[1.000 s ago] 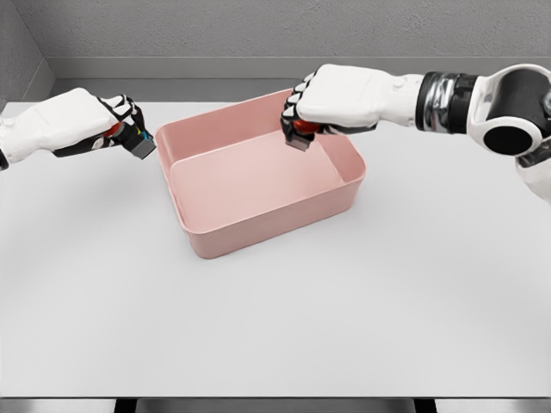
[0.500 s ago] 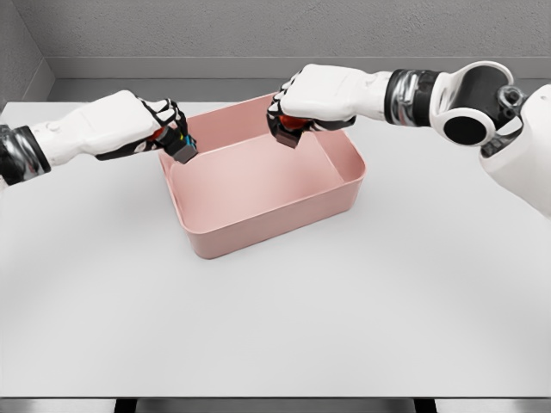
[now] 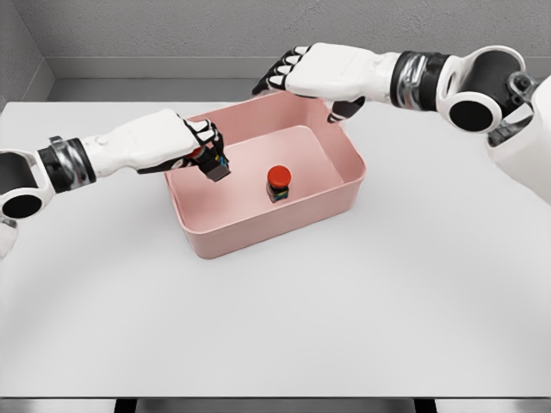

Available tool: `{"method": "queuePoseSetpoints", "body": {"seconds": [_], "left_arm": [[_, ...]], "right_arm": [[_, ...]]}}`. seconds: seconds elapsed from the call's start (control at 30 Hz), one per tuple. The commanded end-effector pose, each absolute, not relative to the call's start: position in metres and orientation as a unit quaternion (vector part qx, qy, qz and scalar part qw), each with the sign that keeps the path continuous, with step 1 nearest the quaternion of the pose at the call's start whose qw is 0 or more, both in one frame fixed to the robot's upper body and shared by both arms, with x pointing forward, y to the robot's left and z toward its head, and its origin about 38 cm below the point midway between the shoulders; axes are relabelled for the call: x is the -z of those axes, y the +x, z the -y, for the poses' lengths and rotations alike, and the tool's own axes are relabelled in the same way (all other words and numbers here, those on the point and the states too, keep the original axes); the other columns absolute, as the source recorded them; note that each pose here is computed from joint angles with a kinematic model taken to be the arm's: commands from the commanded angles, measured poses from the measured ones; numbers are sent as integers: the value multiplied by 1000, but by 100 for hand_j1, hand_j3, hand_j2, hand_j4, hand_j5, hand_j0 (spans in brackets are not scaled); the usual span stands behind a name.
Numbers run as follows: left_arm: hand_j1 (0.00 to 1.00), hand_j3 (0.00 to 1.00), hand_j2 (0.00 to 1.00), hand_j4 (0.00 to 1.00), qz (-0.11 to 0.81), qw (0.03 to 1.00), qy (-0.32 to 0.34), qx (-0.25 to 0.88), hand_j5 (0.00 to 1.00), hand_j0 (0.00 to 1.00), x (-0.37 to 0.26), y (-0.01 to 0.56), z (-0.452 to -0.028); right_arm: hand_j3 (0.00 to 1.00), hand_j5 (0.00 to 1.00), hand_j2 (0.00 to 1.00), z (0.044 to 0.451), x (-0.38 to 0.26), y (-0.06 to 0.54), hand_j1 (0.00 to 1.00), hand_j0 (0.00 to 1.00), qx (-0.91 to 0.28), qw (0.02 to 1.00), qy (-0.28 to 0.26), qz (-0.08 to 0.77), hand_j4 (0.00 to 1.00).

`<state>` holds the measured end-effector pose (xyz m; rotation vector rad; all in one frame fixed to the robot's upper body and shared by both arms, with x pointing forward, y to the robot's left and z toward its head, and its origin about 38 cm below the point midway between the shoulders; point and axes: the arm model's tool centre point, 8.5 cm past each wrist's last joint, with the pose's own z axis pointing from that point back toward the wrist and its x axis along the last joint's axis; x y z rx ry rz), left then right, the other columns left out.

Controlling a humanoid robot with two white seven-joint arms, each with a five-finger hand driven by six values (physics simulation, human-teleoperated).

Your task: Put the industrial switch in the basket with both arms

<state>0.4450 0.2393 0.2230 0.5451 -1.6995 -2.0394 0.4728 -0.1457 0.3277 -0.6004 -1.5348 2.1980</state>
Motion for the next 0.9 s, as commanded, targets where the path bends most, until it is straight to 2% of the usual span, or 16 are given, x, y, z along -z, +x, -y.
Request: {"method": "queuePoseSetpoints", "body": {"seconds": [0.0,0.13,0.23,0.4,0.53,0.57,0.6,0.67,0.8,0.87], "left_arm": [[27,27,27,27,615,216,195,733,27,27,-223,446,-238],[51,51,51,51,619,229,191,727,51,51,-219,454,-236],[63,63,63,63,618,234,192,725,63,63,-219,457,-238],[67,67,67,67,623,231,191,723,67,67,-220,459,-232],[70,70,70,70,622,230,191,723,70,70,-220,459,-231],[74,74,74,74,621,231,191,724,74,74,-220,459,-232],[86,86,86,86,621,229,192,724,86,86,-221,459,-231],[88,88,88,88,623,228,192,723,88,88,-222,459,-230],[100,100,100,100,623,226,191,723,100,100,-222,459,-229],[100,100,100,100,625,225,193,722,100,100,-225,459,-230]], "right_arm": [[100,100,100,176,-359,470,100,100,-764,196,-249,562,100],[100,100,100,227,-366,461,100,100,-753,228,-269,556,100],[100,100,100,275,-361,457,100,100,-729,270,-291,558,100],[100,100,100,331,-325,442,100,100,-704,320,-310,553,100],[100,100,100,334,-307,432,100,100,-700,304,-296,574,100],[100,100,100,335,-306,431,100,100,-701,305,-296,573,100],[100,100,100,336,-305,431,100,100,-700,306,-297,573,100],[100,100,100,337,-296,428,100,100,-704,311,-289,569,100],[100,100,100,338,-278,419,100,100,-720,307,-266,562,100],[100,100,100,339,-272,416,100,100,-726,303,-256,561,100]]}}
